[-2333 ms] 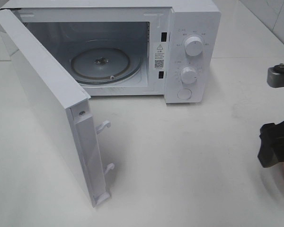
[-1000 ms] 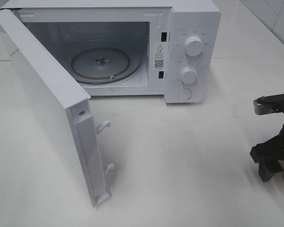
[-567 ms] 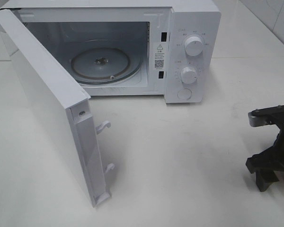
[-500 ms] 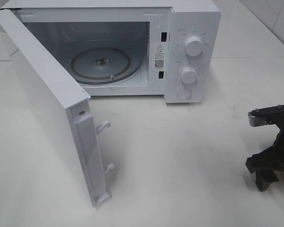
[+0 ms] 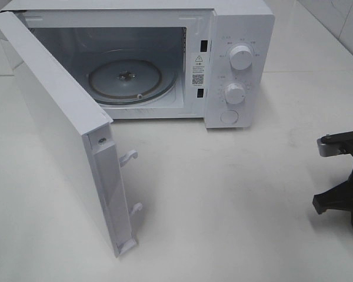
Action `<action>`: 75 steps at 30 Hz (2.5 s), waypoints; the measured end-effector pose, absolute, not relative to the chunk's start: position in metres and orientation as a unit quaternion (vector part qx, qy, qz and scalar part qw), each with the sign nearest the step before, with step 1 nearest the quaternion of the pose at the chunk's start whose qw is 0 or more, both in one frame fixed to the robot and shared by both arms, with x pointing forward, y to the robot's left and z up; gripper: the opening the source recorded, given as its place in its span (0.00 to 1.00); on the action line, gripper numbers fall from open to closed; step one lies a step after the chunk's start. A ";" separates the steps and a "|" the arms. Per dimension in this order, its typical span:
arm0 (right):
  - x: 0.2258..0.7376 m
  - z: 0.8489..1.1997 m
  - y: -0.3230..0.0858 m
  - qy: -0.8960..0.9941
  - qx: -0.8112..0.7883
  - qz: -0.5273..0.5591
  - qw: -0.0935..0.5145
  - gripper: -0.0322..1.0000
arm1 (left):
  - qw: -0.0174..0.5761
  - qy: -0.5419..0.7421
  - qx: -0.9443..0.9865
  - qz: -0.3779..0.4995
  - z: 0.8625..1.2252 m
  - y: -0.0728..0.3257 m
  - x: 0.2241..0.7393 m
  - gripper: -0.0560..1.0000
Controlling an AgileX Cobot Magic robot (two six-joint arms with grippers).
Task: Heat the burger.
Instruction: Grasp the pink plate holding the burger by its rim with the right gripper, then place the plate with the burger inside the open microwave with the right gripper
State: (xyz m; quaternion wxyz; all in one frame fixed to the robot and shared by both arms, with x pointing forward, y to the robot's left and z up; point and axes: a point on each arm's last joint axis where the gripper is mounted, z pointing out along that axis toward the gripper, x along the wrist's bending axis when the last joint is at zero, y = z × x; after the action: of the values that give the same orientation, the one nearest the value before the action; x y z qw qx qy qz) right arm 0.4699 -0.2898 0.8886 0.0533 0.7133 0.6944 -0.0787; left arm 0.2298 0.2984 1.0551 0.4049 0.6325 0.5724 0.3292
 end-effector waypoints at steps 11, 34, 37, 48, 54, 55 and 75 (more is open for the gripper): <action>0.468 0.893 -0.292 0.695 0.711 -0.088 0.060 0.08 | 0.405 0.572 0.632 0.329 1.055 0.298 0.230 0.97; 0.456 0.905 -0.262 0.732 0.646 -0.164 0.138 0.06 | 0.405 0.572 0.632 0.329 1.055 0.298 0.230 0.97; 0.454 0.907 -0.258 0.740 0.635 -0.172 0.143 0.06 | 0.405 0.572 0.632 0.329 1.055 0.298 0.230 0.97; 0.439 0.943 -0.247 0.752 0.617 -0.150 0.180 0.06 | 0.405 0.572 0.632 0.329 1.055 0.298 0.230 0.97; 0.431 0.954 -0.244 0.759 0.606 -0.146 0.189 0.06 | 0.405 0.572 0.632 0.329 1.055 0.298 0.230 0.97; 0.429 0.958 -0.244 0.761 0.603 -0.142 0.191 0.07 | 0.405 0.572 0.632 0.329 1.055 0.298 0.230 0.97; 0.384 0.972 -0.230 0.814 0.531 -0.115 0.203 0.07 | 0.405 0.572 0.632 0.329 1.055 0.298 0.230 0.97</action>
State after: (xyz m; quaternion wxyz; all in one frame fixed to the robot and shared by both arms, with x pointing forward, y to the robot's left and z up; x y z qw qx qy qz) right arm 0.3838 -0.2298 0.9717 0.2026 0.5315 0.8144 -0.1151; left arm 0.2298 0.2984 1.0551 0.4049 0.6325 0.5724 0.3292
